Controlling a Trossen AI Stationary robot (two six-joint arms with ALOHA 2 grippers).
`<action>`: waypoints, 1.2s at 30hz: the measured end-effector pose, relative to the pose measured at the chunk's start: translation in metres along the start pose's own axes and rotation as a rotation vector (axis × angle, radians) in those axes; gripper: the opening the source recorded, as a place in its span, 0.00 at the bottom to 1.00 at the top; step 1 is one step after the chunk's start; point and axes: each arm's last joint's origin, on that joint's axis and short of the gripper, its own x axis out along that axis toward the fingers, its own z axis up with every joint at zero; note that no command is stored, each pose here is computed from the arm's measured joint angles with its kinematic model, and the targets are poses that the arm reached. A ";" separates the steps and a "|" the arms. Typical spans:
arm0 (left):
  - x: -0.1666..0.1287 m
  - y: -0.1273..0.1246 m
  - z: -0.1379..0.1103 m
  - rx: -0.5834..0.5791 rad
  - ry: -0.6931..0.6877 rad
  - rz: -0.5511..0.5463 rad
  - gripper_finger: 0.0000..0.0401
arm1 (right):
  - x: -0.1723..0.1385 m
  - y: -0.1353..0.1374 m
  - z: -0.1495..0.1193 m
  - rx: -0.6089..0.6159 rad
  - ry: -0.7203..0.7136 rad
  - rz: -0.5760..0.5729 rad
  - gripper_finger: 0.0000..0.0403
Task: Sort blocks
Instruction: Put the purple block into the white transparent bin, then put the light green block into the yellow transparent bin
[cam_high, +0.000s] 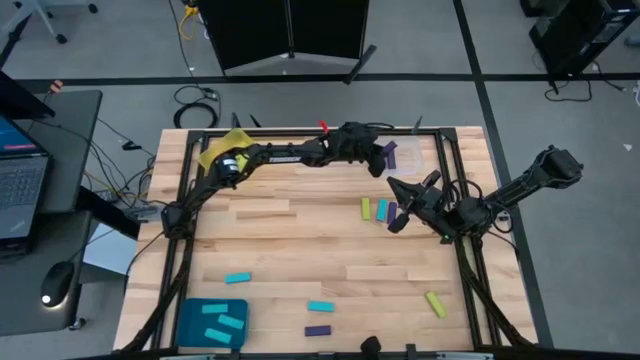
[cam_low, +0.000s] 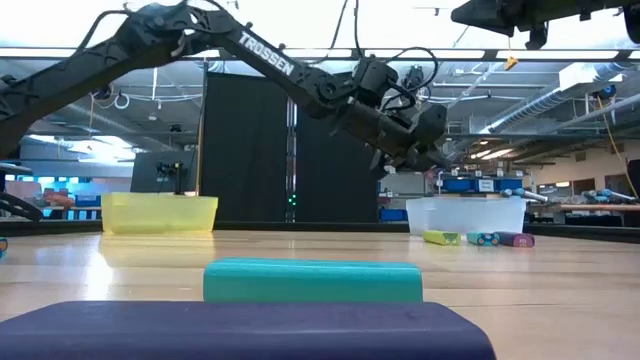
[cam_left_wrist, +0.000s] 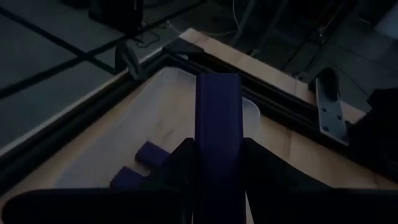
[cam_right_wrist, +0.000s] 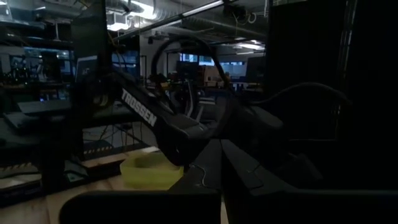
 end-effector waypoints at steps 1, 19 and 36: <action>0.002 0.001 -0.002 -0.013 0.008 0.002 0.26 | 0.000 0.000 0.000 0.000 0.000 0.000 0.02; 0.004 0.004 -0.005 0.060 0.028 -0.015 0.80 | -0.001 0.001 0.000 0.001 0.000 0.011 0.02; -0.107 0.002 0.095 0.206 -0.118 0.037 0.16 | 0.000 0.028 0.001 -0.005 0.104 0.150 0.02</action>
